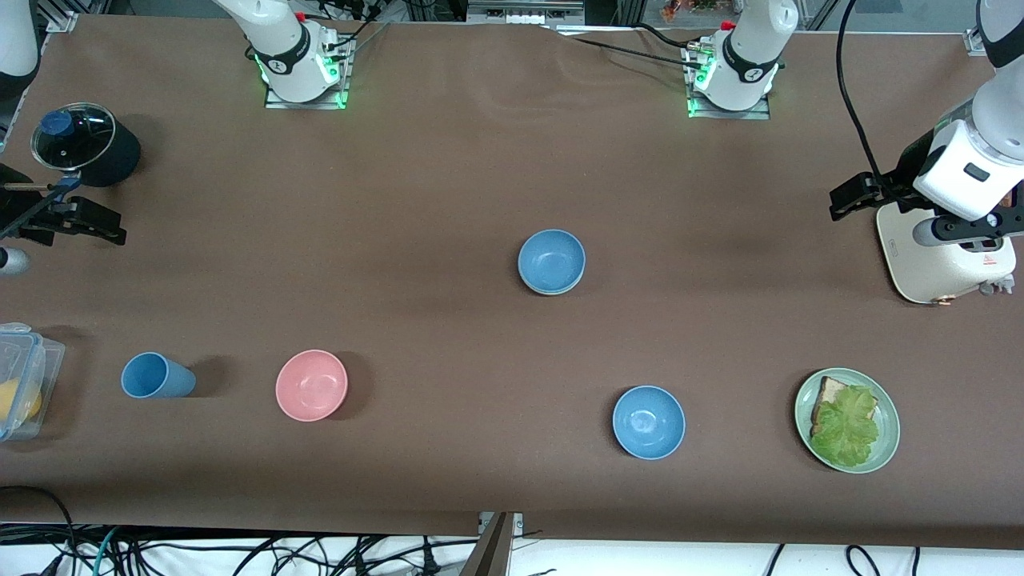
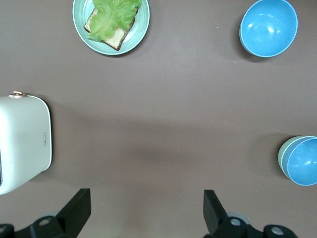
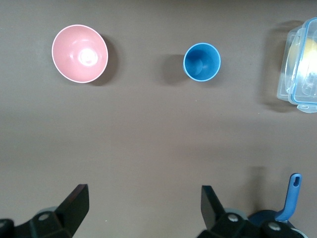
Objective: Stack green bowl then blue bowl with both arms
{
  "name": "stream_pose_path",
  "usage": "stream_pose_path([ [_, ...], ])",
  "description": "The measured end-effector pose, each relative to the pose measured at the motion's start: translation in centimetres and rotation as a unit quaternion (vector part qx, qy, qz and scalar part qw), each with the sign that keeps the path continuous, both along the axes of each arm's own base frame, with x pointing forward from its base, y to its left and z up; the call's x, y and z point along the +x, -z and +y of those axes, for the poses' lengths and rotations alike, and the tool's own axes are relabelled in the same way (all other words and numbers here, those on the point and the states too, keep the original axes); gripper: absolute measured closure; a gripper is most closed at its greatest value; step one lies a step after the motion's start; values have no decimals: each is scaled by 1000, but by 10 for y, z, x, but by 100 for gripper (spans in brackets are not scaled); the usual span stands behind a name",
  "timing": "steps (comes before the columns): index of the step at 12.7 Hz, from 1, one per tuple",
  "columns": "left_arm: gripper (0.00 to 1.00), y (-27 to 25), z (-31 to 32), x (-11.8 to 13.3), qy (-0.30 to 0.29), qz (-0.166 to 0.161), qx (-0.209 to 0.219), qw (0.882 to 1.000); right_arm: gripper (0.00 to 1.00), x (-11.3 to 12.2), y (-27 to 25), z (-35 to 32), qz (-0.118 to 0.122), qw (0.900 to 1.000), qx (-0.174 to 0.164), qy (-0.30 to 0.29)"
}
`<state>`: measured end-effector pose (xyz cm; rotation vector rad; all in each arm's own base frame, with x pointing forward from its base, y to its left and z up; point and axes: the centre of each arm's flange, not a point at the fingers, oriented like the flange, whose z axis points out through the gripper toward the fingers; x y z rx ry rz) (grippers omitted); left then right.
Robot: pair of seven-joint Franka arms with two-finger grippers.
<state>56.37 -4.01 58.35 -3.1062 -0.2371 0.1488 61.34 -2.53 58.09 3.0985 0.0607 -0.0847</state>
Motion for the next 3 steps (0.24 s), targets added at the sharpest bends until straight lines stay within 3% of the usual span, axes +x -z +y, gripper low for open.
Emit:
stream_pose_path([
  [3,0,0,1,0,-1,0,0,1000,0,0,0,-1,0,1000,0,1],
])
